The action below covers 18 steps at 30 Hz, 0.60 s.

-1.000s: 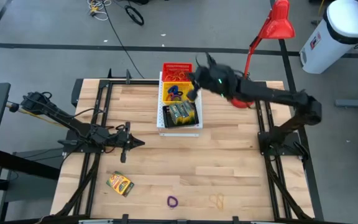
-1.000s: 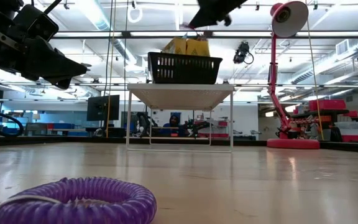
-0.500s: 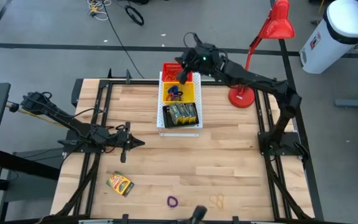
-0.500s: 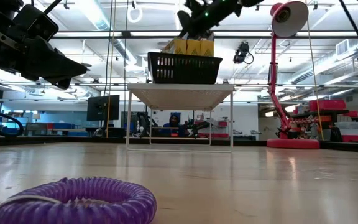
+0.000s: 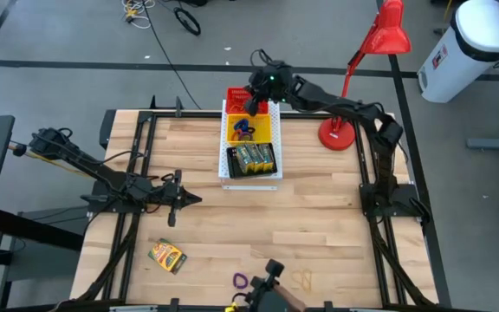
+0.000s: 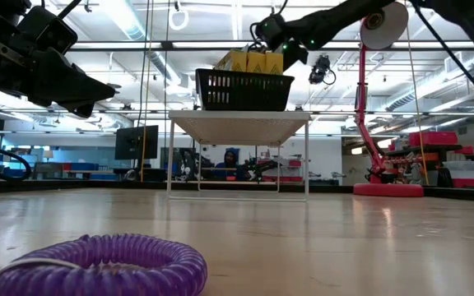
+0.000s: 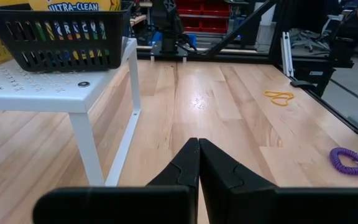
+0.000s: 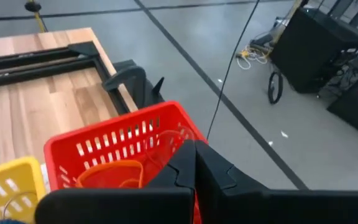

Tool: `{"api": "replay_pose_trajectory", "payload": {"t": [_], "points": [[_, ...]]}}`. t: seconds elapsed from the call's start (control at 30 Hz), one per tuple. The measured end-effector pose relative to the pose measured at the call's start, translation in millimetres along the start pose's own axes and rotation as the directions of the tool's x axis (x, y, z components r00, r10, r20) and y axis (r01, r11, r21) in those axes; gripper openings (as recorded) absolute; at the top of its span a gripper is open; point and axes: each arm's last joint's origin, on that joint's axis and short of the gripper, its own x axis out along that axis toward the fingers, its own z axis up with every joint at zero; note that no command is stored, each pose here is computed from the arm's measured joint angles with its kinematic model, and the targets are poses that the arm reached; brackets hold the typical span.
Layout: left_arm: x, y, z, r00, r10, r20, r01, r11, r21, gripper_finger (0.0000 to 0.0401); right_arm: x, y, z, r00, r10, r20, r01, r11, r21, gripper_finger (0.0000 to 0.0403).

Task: Pick & Place Office Desk Supplies
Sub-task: Put the red rubber band into the red bin on the shelf

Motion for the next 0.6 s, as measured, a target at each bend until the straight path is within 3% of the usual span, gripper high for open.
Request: {"api": "replay_pose_trajectory", "payload": {"t": [0.13,0.6], "points": [[0,0,0,1.0,0.0,0.0,0.0,1.0,0.0,0.0009,4,1,-3,1.0,0.002,-0.01,-0.002,1.0,0.001,0.001],[0,0,0,1.0,0.0,0.0,0.0,1.0,0.0,0.0009,-1,12,2,1.0,0.023,0.004,-0.024,1.0,0.007,0.0118]]}}
